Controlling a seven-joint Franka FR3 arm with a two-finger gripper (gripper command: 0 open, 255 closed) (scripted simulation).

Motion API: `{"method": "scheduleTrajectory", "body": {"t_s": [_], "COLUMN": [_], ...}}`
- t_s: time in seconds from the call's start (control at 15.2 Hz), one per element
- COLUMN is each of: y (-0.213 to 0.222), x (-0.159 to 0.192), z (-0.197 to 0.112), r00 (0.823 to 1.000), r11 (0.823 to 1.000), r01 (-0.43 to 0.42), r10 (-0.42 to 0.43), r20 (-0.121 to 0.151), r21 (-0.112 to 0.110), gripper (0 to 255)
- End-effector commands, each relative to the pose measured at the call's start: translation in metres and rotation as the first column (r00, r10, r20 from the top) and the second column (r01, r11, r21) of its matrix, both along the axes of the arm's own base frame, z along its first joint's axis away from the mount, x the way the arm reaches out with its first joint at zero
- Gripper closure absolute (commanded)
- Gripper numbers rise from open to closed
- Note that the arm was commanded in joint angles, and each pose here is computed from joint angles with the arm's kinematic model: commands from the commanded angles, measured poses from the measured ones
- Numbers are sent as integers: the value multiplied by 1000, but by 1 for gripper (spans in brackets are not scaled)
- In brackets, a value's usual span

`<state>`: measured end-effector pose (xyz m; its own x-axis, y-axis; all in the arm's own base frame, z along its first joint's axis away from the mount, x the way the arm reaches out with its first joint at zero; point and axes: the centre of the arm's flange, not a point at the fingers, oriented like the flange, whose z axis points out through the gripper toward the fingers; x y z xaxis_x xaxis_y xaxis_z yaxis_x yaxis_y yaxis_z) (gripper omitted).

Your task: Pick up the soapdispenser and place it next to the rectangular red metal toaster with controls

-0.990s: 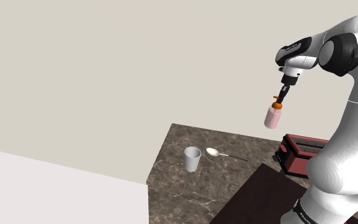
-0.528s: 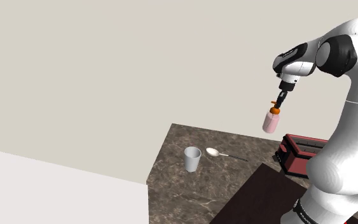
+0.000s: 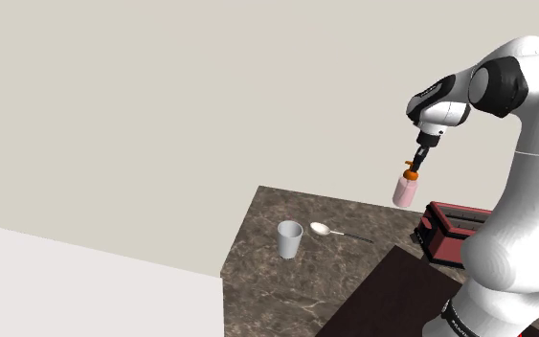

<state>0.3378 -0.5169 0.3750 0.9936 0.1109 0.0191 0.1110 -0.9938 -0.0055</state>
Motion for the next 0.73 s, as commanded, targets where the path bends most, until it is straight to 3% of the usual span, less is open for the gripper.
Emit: {"method": "scheduleTrajectory", "body": {"t_s": [0.0,0.66], "y": [0,0], "x": [1,1], "z": [-11,-64], "r00": [1000,1000], "r11": [1000,1000], "r01": [0,0], "r10": [0,0], "r20": [1,1], "r21": [-1,-1], "gripper": [255,255]}}
